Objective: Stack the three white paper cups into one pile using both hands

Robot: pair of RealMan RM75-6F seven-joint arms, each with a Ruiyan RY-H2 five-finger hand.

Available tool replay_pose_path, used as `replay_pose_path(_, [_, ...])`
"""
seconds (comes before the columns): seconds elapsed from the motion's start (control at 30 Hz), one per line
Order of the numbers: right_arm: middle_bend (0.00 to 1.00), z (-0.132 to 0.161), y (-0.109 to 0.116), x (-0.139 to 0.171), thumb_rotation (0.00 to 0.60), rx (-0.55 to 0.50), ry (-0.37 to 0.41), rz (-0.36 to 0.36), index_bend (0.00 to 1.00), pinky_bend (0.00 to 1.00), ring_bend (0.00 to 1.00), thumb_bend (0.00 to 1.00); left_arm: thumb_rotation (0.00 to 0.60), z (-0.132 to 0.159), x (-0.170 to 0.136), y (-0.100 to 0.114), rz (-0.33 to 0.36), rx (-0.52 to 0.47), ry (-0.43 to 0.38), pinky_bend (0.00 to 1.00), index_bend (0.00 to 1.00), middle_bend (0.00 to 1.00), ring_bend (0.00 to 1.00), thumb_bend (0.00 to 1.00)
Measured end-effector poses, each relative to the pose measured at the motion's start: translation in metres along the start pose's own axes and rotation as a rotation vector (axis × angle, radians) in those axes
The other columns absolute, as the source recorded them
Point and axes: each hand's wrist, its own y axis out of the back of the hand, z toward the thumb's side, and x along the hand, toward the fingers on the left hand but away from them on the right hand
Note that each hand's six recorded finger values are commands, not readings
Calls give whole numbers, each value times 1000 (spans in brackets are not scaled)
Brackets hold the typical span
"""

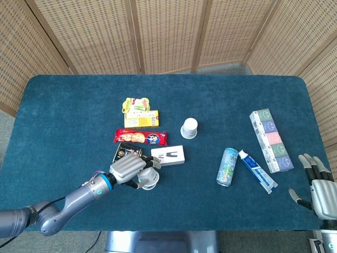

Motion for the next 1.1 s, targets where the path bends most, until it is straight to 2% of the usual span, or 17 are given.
replay_pose_path(0.13, [0, 0, 0, 0, 600, -2, 2, 0, 0, 192, 0, 280, 600, 3, 1, -1, -17, 34, -4, 507, 179, 172, 279, 477])
replay_pose_path(0.27, [0, 0, 2, 1, 600, -4, 4, -3, 0, 192, 0, 281, 600, 5, 2, -4, -48, 89, -5, 350, 71, 73, 164, 478])
replay_pose_path(0.43, [0, 0, 0, 0, 600, -8, 5, 3, 0, 191, 0, 281, 600, 6, 3, -9, -78, 134, 1, 195, 46, 10, 71, 478])
replay_pose_path(0.53, [0, 0, 0, -2, 600, -7, 7, 4, 0, 192, 0, 281, 600, 4, 2, -7, -67, 161, 12, 132, 25, 0, 14, 478])
replay_pose_path(0.83, [0, 1, 0, -6, 600, -11, 10, 4, 0, 192, 0, 281, 600, -18, -21, 6, 5, 150, 104, 113, 8, 0, 0, 477])
replay_pose_path(1.1, [0, 2, -2, -9, 600, -9, 14, 12, 0, 192, 0, 281, 600, -53, -59, 21, 87, 86, 224, 91, 7, 0, 0, 477])
